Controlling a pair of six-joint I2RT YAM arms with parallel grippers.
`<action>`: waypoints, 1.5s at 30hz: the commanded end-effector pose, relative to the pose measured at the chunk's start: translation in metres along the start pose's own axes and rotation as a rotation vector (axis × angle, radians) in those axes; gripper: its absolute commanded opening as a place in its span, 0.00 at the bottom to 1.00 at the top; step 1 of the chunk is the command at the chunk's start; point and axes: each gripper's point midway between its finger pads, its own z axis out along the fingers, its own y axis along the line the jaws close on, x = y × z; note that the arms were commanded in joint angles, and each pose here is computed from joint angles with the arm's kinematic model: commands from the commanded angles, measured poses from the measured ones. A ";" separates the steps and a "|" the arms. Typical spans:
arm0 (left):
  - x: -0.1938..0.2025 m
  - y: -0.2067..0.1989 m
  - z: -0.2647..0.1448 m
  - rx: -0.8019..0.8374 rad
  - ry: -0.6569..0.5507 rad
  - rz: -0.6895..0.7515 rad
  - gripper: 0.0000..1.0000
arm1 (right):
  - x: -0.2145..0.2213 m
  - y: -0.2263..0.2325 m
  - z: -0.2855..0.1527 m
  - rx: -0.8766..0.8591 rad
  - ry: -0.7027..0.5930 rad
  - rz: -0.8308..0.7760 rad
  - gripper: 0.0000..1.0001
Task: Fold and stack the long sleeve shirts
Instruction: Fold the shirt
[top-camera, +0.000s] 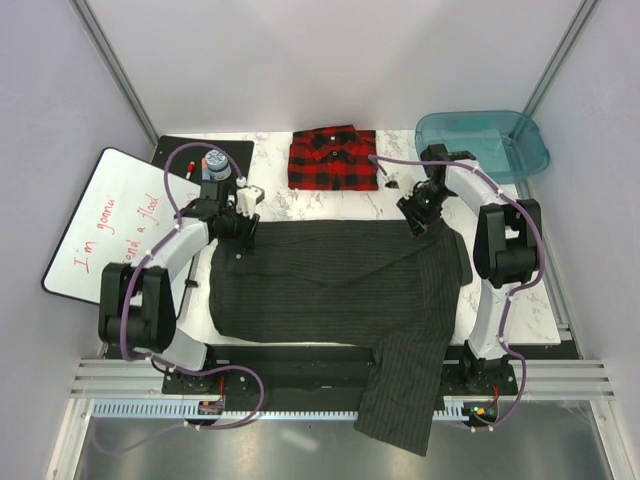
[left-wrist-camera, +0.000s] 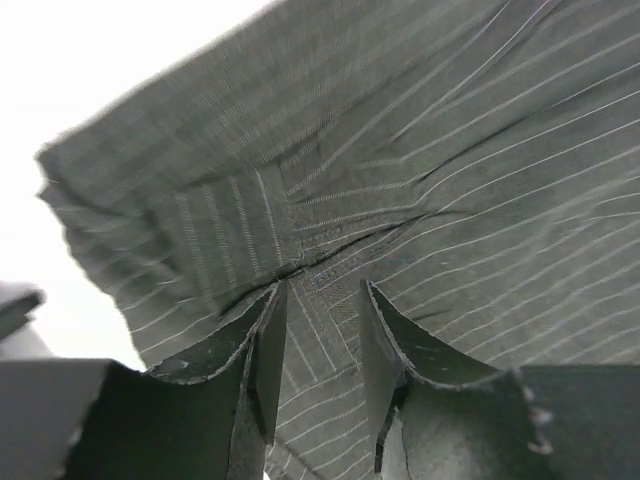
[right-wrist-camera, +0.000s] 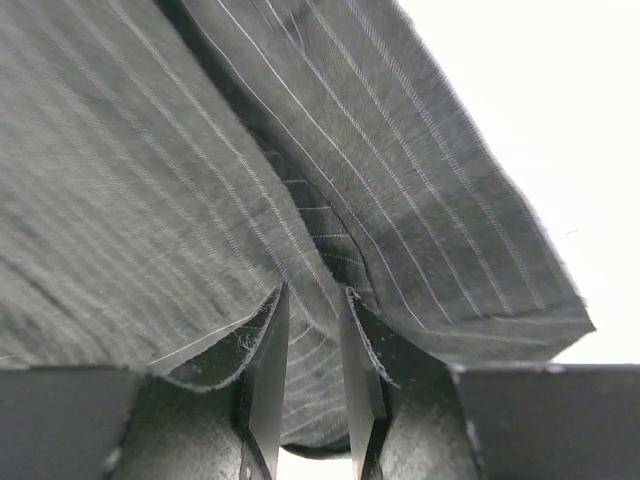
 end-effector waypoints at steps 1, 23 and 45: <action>0.041 0.005 0.026 0.017 0.188 -0.016 0.41 | 0.032 -0.017 0.027 0.085 0.108 0.022 0.33; -0.069 -0.018 -0.010 0.274 -0.049 0.146 0.53 | -0.029 -0.022 -0.064 0.150 -0.105 -0.183 0.63; 0.079 -0.078 -0.063 0.333 0.015 0.313 0.57 | 0.160 0.200 0.038 -0.017 0.285 -0.882 0.64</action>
